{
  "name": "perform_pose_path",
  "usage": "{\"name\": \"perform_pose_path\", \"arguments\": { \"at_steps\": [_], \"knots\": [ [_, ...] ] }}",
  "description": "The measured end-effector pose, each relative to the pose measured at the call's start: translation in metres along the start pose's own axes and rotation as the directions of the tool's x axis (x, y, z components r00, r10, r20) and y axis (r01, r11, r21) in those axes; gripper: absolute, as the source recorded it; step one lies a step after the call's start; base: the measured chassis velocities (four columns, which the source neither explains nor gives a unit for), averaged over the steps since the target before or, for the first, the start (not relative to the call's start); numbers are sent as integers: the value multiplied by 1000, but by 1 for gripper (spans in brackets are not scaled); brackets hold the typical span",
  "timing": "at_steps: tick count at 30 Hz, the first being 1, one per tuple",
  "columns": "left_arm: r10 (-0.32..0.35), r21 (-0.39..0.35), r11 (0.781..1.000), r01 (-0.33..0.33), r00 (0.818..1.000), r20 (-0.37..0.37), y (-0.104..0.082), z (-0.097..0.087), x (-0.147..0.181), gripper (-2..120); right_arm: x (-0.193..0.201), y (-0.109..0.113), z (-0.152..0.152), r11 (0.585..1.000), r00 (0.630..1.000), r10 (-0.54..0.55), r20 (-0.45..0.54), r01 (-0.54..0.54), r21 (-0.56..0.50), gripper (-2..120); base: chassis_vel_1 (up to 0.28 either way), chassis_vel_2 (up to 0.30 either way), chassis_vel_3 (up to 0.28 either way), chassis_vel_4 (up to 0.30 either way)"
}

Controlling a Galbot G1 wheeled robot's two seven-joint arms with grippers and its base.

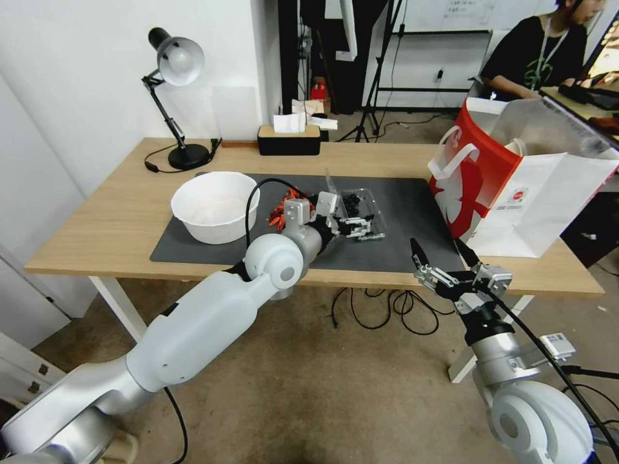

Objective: Close the disposable takeout box, then place it into the delivery bag.

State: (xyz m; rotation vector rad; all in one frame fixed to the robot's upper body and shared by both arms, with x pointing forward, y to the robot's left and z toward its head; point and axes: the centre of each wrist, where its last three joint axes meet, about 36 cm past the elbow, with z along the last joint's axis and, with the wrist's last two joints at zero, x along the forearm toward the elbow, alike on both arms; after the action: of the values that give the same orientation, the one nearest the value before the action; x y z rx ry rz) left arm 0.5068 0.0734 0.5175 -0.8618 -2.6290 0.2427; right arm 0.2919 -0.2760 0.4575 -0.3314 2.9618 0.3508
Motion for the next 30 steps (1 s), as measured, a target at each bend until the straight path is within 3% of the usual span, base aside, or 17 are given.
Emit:
{"name": "perform_pose_path", "arguments": {
  "at_steps": [30],
  "knots": [
    [96, 16, 995, -96, 995, 5, -21, -1, -33, 100, 7, -4, -2, 1000, 1000, 17, 14, -18, 14, 100, 0, 0, 0, 0]
  ]
}}
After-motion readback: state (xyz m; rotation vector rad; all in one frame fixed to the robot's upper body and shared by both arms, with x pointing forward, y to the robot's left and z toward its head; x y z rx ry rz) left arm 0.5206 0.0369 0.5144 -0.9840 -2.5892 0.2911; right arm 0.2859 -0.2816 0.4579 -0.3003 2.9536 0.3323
